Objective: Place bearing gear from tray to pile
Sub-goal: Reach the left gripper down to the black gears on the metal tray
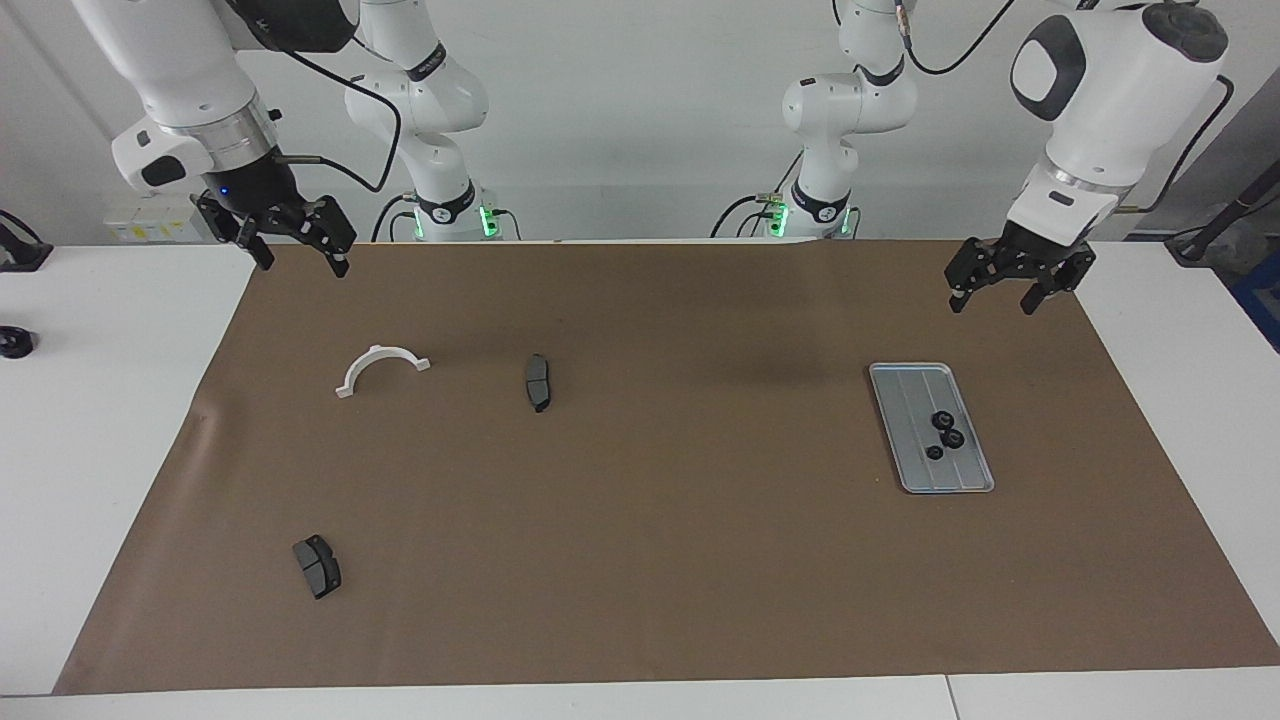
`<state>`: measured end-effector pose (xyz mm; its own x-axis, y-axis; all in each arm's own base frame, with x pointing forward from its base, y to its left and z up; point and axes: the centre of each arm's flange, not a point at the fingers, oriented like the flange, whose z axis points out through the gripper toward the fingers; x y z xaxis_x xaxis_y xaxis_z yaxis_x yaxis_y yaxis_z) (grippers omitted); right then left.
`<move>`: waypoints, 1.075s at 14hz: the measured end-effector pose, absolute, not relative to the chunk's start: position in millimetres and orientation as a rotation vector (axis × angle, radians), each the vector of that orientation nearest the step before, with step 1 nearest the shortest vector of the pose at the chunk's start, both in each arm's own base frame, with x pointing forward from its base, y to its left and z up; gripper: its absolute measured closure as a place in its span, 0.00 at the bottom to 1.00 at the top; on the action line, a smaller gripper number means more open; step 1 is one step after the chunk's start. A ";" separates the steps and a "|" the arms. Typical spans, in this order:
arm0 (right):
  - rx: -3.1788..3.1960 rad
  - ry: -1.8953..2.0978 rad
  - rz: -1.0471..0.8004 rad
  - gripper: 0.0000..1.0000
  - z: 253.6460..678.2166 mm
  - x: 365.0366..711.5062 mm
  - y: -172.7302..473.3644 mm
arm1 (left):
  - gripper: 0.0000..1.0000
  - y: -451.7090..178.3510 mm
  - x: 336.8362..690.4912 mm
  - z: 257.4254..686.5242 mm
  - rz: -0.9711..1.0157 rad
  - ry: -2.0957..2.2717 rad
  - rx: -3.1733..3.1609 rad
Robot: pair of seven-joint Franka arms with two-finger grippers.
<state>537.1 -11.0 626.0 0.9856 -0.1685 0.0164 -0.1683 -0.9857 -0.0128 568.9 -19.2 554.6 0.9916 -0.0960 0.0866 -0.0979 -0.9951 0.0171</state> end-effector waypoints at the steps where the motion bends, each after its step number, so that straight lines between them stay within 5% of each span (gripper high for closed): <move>1: -3.119 0.264 -0.027 0.00 626.0 537.1 -11.0 | 0.00 -18.5 574.0 534.8 0.142 -0.148 3.114; 12: -3.119 0.264 -0.027 0.00 626.1 537.1 -11.0 | 0.02 6.0 611.8 332.9 0.170 -0.104 3.118; 14: -3.119 0.264 -0.027 0.00 626.1 537.1 -11.0 | 0.26 8.1 612.8 323.3 0.184 -0.102 3.118; 15: -3.119 0.264 -0.027 0.00 626.1 537.1 -11.0 | 0.26 8.0 613.5 319.5 0.193 -0.103 3.118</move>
<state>537.1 -11.0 626.1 0.9856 -0.1685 0.0164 -0.1683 -0.9857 -0.0128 613.5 8.0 319.5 0.9902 -0.0646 0.1235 -0.0666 -0.9977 0.0121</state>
